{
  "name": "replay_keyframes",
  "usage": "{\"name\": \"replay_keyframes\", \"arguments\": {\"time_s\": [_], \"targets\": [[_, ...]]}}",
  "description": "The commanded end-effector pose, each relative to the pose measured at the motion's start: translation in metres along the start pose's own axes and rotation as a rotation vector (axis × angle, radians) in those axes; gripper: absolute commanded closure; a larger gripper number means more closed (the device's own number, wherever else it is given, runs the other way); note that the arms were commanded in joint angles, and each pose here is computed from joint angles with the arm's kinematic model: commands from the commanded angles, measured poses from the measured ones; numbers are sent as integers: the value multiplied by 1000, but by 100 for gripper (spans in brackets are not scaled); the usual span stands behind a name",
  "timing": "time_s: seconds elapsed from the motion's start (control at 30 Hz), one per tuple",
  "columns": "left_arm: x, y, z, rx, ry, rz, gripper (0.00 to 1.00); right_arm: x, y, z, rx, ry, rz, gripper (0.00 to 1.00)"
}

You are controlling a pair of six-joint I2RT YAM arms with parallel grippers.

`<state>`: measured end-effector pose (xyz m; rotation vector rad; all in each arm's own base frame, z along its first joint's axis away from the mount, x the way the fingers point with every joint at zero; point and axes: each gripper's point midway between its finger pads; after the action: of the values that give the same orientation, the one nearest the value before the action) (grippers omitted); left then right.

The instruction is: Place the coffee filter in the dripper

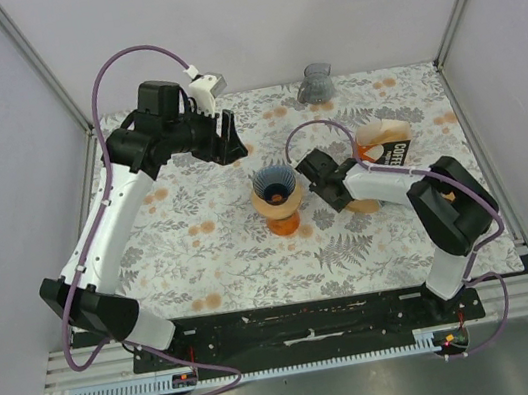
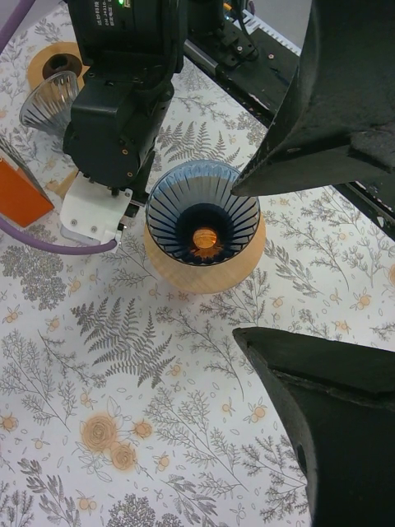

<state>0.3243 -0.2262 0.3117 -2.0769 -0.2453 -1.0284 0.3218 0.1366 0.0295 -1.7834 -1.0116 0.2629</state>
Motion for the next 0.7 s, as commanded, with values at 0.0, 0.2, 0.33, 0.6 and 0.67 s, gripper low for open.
{"name": "replay_keyframes", "arguments": {"time_s": [0.0, 0.2, 0.33, 0.6, 0.67], "targets": [[6, -14, -6, -16, 52, -33, 30, 22, -4, -21, -98, 20, -54, 69], [8, -15, -5, -4, 53, -39, 30, 23, -10, -40, -172, 47, -59, 100], [9, -16, -5, -2, 58, -44, 30, 27, -28, -52, -186, 109, -111, 100], [11, -18, -6, -2, 59, -49, 29, 41, -89, -73, -121, 254, -233, 100], [11, -18, -8, -14, 64, -48, 29, 47, -112, -78, -87, 312, -281, 100]]}}
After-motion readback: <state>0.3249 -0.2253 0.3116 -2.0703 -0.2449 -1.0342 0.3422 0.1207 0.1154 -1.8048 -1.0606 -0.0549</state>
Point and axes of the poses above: each gripper's point midway between its finger pads, its own y axis out along the fingers, its own z axis along the line the jaws close on, x = y × z, and after that the axes turned 9 degrees about -y, right-handed
